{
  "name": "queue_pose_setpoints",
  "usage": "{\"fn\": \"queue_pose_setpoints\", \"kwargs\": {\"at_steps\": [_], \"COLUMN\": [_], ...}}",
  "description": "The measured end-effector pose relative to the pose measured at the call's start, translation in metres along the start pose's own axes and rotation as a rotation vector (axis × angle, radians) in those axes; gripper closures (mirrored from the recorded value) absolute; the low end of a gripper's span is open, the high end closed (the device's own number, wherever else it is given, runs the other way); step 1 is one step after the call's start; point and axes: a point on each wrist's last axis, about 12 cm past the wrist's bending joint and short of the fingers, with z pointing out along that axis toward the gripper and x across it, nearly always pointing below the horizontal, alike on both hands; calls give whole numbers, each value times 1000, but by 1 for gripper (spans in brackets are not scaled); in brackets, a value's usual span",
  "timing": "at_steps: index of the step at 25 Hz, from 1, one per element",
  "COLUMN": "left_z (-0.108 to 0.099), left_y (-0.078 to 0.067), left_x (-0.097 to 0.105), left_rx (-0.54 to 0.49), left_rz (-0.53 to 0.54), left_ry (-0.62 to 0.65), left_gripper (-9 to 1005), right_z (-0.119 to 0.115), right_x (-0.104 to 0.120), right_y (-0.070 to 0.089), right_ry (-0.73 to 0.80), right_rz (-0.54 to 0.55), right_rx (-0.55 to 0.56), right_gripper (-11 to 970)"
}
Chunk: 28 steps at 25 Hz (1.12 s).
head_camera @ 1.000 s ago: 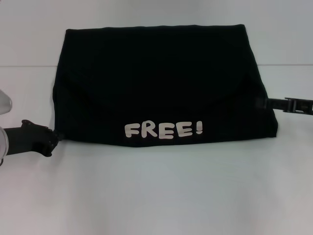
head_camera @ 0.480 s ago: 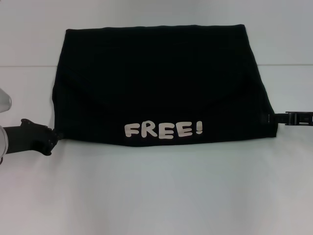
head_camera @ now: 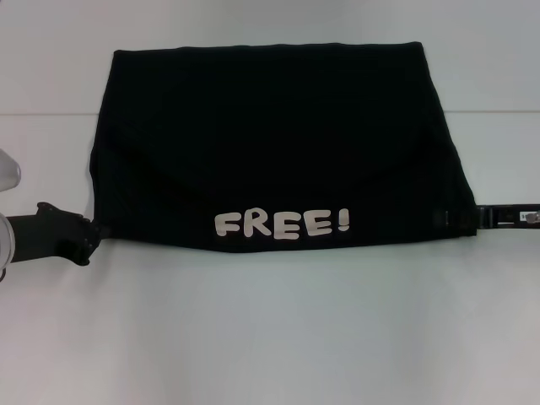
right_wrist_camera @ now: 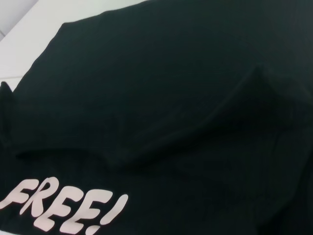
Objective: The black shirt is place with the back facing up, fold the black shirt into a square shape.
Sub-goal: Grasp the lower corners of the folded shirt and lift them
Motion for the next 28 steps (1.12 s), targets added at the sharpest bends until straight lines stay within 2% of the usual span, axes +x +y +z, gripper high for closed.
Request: {"fn": "queue_pose_setpoints", "kwargs": {"at_steps": [9, 14, 23, 28], "left_z": [0, 1, -2, -22], "left_y": [0, -1, -1, -8], "left_x": [0, 1, 0, 4], "left_rx": [1, 4, 12, 103], "left_rz": [-1, -5, -45, -116], "left_ry": [1, -1, -8, -23], "left_gripper": [989, 990, 990, 990], "right_z": [-2, -2, -12, -28], "right_x": [5, 5, 8, 22], "right_y": [-5, -6, -8, -11], "right_ry": [3, 3, 8, 4], "right_rz": [7, 3, -17, -11], "right_rx": [21, 27, -6, -73], "right_gripper": [372, 616, 923, 923]}}
